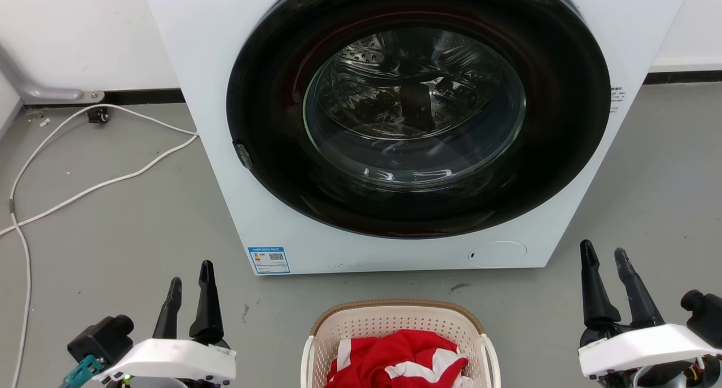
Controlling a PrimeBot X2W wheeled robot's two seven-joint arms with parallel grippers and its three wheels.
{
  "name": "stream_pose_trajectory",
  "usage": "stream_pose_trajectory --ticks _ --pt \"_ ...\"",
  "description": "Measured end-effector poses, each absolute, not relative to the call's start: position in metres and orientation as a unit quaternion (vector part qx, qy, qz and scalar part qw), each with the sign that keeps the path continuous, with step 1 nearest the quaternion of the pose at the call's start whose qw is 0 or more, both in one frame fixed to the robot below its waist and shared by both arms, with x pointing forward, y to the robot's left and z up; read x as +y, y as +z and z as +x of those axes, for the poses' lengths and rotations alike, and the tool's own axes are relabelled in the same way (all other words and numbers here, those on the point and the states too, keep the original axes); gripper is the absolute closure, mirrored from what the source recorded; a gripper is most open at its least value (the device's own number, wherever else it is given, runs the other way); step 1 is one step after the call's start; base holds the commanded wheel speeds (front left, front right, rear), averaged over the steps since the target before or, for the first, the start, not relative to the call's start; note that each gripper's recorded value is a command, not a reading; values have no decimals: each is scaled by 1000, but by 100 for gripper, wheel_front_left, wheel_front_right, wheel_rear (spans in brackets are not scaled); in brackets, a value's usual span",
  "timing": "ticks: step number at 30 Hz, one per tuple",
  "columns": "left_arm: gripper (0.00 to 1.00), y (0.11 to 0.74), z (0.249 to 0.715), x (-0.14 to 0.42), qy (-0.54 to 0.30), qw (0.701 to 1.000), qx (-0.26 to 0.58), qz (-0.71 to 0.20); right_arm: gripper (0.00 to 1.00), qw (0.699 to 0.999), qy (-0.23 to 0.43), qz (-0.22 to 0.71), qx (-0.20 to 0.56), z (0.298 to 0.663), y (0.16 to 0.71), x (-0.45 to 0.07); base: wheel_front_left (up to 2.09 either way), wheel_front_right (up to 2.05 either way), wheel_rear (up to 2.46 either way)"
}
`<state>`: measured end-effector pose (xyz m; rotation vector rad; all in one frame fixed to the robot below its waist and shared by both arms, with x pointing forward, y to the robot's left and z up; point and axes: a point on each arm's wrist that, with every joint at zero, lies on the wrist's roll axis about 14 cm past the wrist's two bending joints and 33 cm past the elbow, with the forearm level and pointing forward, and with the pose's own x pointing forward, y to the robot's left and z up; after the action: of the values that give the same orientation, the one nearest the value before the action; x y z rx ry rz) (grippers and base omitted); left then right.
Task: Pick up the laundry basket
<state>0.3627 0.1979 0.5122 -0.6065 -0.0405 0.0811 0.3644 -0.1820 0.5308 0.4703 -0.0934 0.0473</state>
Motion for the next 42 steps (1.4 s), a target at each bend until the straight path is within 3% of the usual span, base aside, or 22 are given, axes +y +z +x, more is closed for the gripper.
stream_pose_trajectory --ticks 42 --pt "0 531 347 191 14 992 -71 -102 0 993 47 10 -105 348 555 -172 0 0 0"
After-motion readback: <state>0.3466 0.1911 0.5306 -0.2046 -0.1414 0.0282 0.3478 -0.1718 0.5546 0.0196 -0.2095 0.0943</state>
